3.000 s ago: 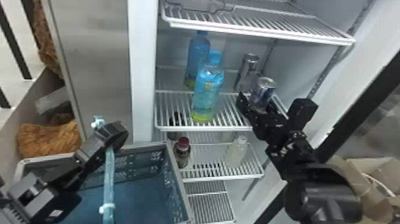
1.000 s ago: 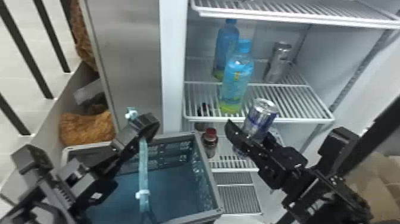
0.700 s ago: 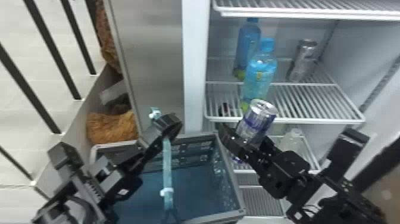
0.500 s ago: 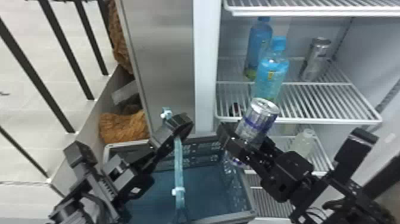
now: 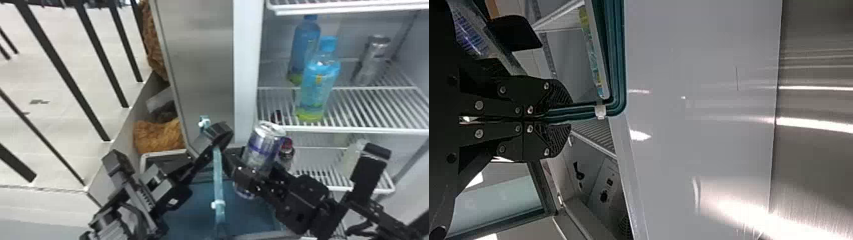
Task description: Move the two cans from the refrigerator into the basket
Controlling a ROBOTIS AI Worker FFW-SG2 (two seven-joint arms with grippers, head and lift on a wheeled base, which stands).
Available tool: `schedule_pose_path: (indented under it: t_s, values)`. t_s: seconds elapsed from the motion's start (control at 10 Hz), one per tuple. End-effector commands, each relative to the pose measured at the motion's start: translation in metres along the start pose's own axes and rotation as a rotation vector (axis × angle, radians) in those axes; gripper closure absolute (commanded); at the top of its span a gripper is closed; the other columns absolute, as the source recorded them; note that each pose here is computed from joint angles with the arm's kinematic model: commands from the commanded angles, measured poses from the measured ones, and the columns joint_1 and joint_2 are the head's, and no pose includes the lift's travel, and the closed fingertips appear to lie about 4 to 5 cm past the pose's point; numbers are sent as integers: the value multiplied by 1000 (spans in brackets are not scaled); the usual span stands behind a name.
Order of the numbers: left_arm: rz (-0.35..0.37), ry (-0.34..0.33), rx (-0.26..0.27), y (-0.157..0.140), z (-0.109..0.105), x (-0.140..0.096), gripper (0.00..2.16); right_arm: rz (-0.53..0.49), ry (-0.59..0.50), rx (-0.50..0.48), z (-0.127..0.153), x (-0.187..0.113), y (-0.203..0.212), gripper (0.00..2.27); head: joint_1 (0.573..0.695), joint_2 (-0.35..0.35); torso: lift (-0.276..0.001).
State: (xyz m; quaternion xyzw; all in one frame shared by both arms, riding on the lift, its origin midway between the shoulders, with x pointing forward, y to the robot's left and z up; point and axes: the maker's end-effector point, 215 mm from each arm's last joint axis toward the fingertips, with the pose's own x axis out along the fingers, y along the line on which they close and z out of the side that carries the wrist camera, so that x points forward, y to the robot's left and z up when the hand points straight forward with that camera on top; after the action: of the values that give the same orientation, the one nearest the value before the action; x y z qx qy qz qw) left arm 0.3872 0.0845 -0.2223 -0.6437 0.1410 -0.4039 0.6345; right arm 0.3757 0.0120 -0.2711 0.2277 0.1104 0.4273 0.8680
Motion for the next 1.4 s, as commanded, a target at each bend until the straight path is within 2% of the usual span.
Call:
schedule_pose_path:
  t_s: [0.0,0.1,0.3,0.6,1.0,1.3]
  values:
    - [-1,-1,-1,0,0,0,1200,18,15,4,-5,5,3,575,695,143,-35]
    - [0,-2,0,0,1,0,1202,17,10,0,-3,5,2,348,695,152,-35]
    - [-4,-3,1,-1,1,0,1200,7,-3,-7,2,3,-2,96,695,153,-35]
    - [-2,-4,-4,0,0,0,1200,-130,-94,-104,43,-26,-50,96,695,123,-35]
    - [-4,-7,-4,-1,1,0,1200,-292,-170,-227,90,-77,-93,98,695,-15,-35]
    - [-7,-7,-5,-2,1,-1,1200,-398,-210,-284,114,-115,-117,101,695,-80,-35]
